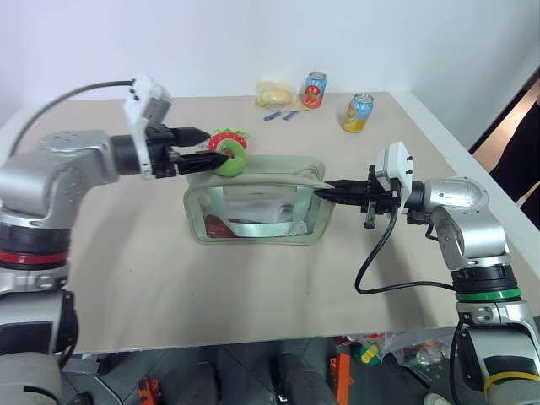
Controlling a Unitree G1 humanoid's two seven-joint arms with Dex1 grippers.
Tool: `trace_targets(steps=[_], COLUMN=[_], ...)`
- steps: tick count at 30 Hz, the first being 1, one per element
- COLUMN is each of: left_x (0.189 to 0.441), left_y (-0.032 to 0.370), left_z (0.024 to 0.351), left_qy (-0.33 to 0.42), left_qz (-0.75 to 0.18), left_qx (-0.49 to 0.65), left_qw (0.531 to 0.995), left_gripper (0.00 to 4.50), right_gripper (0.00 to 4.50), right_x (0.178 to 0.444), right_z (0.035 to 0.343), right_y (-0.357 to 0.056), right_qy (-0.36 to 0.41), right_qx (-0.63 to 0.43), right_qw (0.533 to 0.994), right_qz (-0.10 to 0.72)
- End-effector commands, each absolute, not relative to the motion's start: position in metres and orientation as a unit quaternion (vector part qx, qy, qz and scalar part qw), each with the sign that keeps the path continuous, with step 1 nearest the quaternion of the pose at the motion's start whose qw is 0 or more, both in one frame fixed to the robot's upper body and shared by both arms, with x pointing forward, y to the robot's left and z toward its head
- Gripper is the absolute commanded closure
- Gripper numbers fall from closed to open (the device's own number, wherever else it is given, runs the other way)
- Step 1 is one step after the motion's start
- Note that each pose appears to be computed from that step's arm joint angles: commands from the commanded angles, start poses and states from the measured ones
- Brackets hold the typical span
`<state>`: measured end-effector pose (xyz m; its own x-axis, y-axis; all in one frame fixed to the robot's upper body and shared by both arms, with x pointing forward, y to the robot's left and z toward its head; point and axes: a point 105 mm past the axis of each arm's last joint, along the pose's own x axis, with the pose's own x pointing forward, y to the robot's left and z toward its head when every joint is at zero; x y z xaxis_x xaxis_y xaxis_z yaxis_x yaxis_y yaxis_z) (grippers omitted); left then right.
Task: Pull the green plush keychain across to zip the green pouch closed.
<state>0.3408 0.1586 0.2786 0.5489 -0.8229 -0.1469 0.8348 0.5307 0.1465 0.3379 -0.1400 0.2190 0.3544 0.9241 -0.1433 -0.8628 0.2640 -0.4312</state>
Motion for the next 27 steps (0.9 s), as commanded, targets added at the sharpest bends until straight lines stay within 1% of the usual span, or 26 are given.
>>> trace_targets(steps=[1, 3, 5, 8, 15, 17, 19, 27], left_x=[0.329, 0.325, 0.319, 0.309, 0.306, 0.305, 0.304, 0.296], left_y=[0.184, 0.192, 0.198, 0.194, 0.180, 0.179, 0.185, 0.224], left_z=[0.280, 0.271, 0.253, 0.234, 0.225, 0.225, 0.229, 0.260], left_qy=[0.017, 0.021, 0.037, 0.035, 0.011, 0.010, 0.003, -0.018], left_qz=[-0.442, -0.427, -0.408, -0.398, -0.384, -0.385, -0.374, -0.342], left_qx=[0.116, 0.121, 0.132, 0.119, 0.095, 0.089, 0.084, 0.083], left_qw=[0.889, 0.896, 0.902, 0.909, 0.918, 0.918, 0.924, 0.936], left_gripper=[0.36, 0.36, 0.36, 0.36, 0.36, 0.36, 0.36, 0.36], right_gripper=[4.50, 4.50, 4.50, 4.50, 4.50, 4.50, 4.50, 4.50], right_x=[0.338, 0.339, 0.339, 0.341, 0.343, 0.343, 0.343, 0.341], right_z=[0.226, 0.225, 0.224, 0.224, 0.224, 0.224, 0.224, 0.224], right_y=[-0.142, -0.143, -0.142, -0.142, -0.139, -0.138, -0.138, -0.138], right_qy=[-0.081, -0.081, -0.080, -0.081, -0.082, -0.082, -0.082, -0.080], right_qx=[-0.235, -0.234, -0.233, -0.233, -0.234, -0.236, -0.235, -0.235], right_qw=[0.792, 0.793, 0.793, 0.793, 0.788, 0.787, 0.787, 0.786], right_qz=[0.557, 0.557, 0.557, 0.558, 0.563, 0.564, 0.565, 0.566])
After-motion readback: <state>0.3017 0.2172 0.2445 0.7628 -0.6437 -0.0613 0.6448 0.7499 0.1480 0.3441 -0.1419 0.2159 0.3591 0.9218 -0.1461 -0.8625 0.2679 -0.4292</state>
